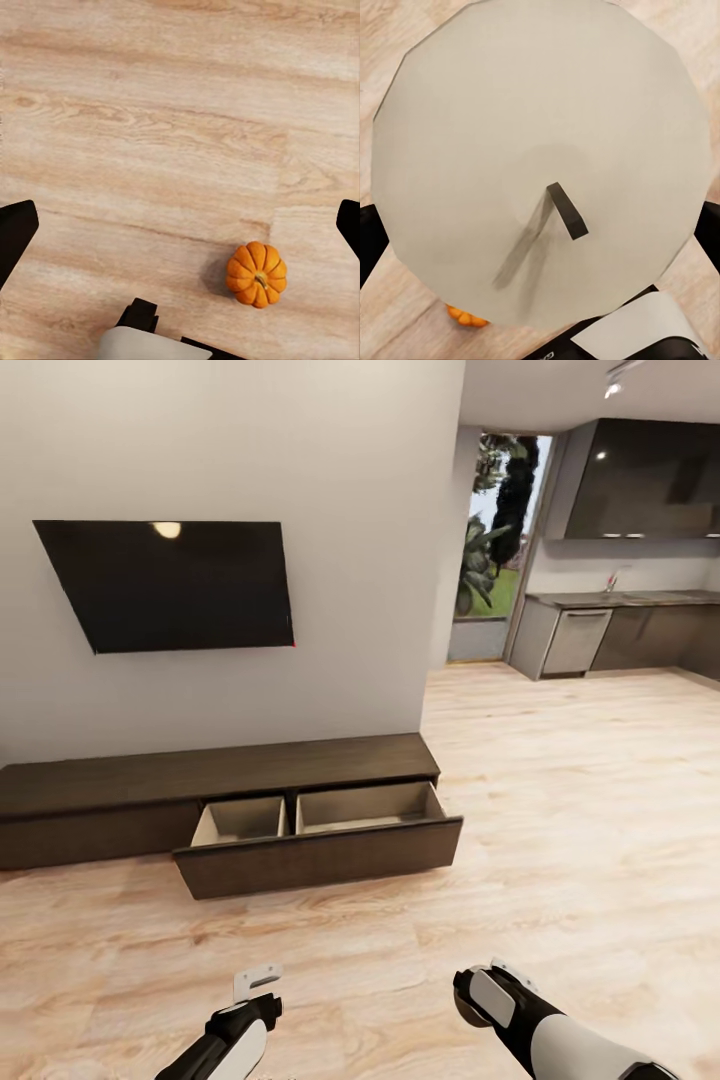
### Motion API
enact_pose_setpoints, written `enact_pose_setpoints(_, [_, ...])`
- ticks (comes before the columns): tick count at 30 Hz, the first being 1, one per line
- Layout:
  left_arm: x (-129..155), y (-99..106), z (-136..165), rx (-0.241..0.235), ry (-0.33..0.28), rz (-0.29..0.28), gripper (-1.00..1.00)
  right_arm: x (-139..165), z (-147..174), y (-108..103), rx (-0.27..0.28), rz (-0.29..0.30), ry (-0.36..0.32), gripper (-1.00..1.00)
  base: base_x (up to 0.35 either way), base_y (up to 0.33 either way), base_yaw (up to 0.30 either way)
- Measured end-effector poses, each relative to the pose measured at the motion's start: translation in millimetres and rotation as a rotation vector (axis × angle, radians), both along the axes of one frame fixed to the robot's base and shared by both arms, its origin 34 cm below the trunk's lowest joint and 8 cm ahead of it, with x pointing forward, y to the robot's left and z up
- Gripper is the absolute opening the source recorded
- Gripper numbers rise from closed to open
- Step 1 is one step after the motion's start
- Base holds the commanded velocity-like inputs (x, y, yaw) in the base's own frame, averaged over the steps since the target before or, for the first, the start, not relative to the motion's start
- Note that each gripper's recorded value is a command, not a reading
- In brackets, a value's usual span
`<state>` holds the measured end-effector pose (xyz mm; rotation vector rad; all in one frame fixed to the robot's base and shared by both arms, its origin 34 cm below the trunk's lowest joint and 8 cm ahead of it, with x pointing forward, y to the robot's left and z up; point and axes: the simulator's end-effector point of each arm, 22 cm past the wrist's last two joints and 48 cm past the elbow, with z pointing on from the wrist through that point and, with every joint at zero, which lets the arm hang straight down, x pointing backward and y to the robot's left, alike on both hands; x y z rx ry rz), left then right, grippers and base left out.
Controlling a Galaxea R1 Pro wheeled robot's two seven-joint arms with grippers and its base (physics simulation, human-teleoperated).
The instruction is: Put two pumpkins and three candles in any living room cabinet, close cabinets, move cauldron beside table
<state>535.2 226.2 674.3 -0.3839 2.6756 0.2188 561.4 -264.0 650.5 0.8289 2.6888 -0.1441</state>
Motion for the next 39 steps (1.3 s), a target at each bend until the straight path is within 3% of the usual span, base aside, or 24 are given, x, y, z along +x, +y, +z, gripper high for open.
enact_pose_setpoints(6, [-0.2,0.2,-0.1,0.001,0.0,0.0,1.0,0.0,0.0,0.2,0.001,0.0,0.0,-1.0,0.028,-0.001,0.181])
enact_pose_setpoints(27, [2.8,0.6,1.4,0.001,-0.017,0.008,1.0,-0.2,0.0,-0.7,0.0,-0.002,0.0,-1.0,0.032,-0.008,0.026])
enact_pose_setpoints(39, [2.8,0.8,1.4,0.001,-0.017,0.008,1.0,0.2,0.1,-0.8,0.0,-0.001,-0.001,-1.0,0.054,-0.009,0.209])
